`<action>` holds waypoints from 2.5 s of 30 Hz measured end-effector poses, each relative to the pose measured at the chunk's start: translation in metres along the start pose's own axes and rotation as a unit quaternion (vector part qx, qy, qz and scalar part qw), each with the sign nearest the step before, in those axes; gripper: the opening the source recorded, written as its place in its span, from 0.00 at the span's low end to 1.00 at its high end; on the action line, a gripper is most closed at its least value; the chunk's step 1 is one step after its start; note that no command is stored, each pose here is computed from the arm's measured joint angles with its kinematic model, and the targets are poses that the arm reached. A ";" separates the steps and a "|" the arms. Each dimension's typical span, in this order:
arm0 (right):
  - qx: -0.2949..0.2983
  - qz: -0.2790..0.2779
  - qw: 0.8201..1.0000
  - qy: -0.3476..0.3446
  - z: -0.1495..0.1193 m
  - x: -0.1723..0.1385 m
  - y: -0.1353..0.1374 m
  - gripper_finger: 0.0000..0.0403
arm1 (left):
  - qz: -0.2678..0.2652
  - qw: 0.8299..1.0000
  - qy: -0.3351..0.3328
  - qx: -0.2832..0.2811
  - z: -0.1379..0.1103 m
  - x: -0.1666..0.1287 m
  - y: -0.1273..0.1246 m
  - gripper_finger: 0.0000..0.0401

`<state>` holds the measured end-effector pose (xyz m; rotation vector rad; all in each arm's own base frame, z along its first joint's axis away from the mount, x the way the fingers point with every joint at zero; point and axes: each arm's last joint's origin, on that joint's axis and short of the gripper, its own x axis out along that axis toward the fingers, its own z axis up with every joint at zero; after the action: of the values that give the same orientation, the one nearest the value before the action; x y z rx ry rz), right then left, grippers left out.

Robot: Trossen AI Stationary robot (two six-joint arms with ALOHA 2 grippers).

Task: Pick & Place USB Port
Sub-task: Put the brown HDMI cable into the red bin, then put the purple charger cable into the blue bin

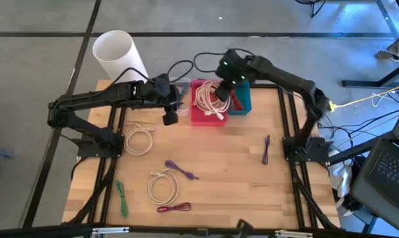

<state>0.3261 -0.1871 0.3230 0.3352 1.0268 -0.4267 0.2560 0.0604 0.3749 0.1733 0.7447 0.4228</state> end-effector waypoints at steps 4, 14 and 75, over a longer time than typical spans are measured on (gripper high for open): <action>-0.018 -0.007 0.998 0.067 0.019 0.027 -0.017 0.04 | 0.001 1.000 -0.004 -0.011 0.000 -0.003 0.001 0.35; -0.073 0.000 0.992 0.101 0.052 0.078 -0.029 0.04 | 0.017 1.000 -0.005 -0.012 0.000 -0.006 0.003 0.35; -0.066 -0.027 0.992 0.106 0.054 0.046 -0.048 0.42 | 0.004 1.000 0.020 -0.010 -0.006 -0.007 0.001 0.35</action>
<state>0.3638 -0.2623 0.3051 0.2378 1.2670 -0.3749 0.2465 0.0586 0.3756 0.1491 0.7792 0.4428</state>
